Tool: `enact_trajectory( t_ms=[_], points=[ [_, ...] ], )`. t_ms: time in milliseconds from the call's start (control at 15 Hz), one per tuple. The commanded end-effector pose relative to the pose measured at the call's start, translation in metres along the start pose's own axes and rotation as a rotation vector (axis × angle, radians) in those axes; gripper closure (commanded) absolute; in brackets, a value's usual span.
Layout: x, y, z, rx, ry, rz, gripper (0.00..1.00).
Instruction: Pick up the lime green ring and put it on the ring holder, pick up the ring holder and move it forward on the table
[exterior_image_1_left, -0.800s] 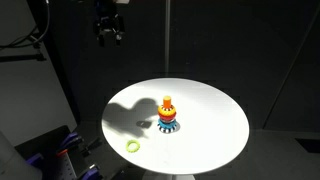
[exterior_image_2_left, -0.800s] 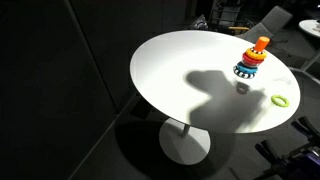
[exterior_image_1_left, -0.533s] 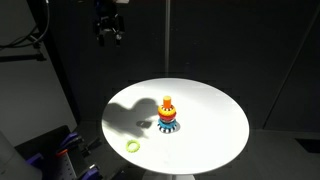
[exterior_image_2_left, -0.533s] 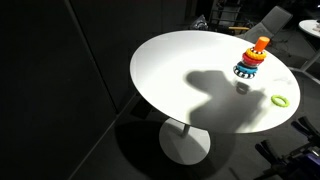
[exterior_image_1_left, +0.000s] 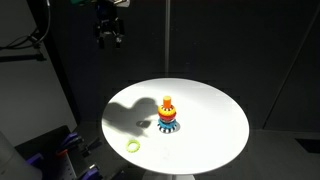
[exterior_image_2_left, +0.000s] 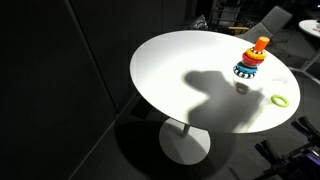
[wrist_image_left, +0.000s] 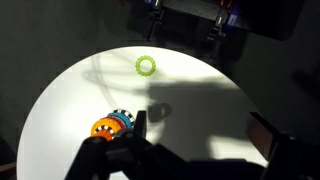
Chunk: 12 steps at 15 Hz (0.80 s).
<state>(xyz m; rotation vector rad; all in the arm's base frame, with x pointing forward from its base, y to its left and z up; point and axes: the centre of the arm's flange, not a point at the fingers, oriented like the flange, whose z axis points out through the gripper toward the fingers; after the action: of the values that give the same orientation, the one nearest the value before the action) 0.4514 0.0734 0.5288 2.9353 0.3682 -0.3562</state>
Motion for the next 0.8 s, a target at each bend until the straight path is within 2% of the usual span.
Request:
enact_trajectory(
  t_ms=[0,733],
  points=[
    [0.006,-0.006,0.011,-0.022,0.015,0.004,0.00],
    [0.016,-0.005,0.074,-0.047,0.133,0.087,0.00]
  ],
)
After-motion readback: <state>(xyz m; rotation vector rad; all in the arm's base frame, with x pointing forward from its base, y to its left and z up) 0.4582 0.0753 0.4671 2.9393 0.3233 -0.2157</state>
